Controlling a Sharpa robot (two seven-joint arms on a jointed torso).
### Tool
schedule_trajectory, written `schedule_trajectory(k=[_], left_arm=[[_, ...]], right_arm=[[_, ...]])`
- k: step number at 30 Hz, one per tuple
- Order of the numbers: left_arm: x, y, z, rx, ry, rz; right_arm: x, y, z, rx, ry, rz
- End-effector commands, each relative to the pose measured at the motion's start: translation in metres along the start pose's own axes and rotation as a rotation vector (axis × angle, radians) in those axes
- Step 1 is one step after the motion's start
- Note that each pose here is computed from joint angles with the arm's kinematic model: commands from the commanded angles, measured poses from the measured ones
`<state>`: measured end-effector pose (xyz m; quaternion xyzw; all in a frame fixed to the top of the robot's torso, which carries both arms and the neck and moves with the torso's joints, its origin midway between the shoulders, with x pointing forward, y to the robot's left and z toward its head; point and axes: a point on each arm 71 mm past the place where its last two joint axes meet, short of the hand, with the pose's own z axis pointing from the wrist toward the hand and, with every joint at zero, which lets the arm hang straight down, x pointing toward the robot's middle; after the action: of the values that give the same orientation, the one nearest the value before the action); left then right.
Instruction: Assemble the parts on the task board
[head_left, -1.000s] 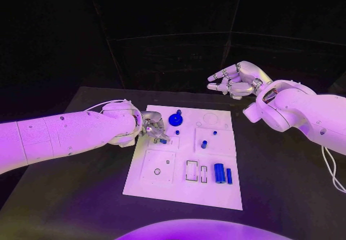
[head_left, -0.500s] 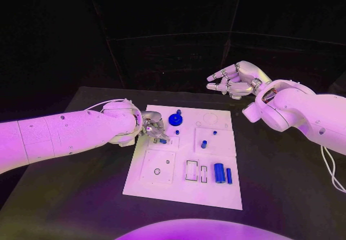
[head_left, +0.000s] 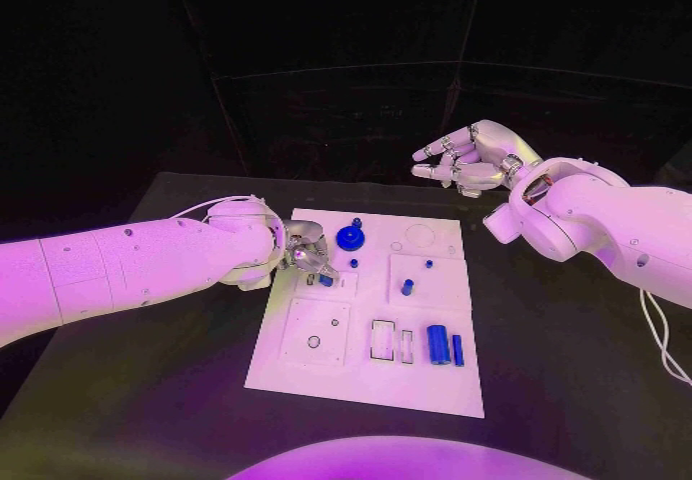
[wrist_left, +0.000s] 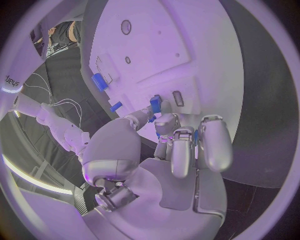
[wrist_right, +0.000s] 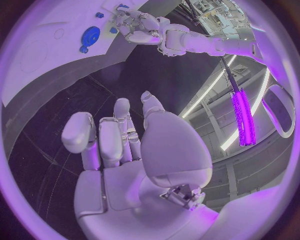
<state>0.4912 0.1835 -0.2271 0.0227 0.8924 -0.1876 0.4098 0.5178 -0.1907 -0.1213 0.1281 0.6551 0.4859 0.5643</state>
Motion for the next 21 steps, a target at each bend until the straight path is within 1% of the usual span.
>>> schedule_trajectory(k=[1,6,15,21], left_arm=[[0.0022,-0.0015,0.0013,0.003,0.026,0.007],[0.0019,-0.0015,0.0024,0.001,0.030,0.009],[0.0018,0.0009,0.0034,-0.008,0.044,0.014],[0.0021,0.0007,0.0038,-0.008,0.051,0.017]], right_arm=[[0.0002,0.0024,0.0007,-0.017,0.004,0.000],[0.0003,0.0025,0.0008,-0.017,0.004,0.000],[0.0003,0.0025,0.0009,-0.017,0.004,0.000],[0.0006,0.0026,0.0012,-0.018,0.005,0.000]])
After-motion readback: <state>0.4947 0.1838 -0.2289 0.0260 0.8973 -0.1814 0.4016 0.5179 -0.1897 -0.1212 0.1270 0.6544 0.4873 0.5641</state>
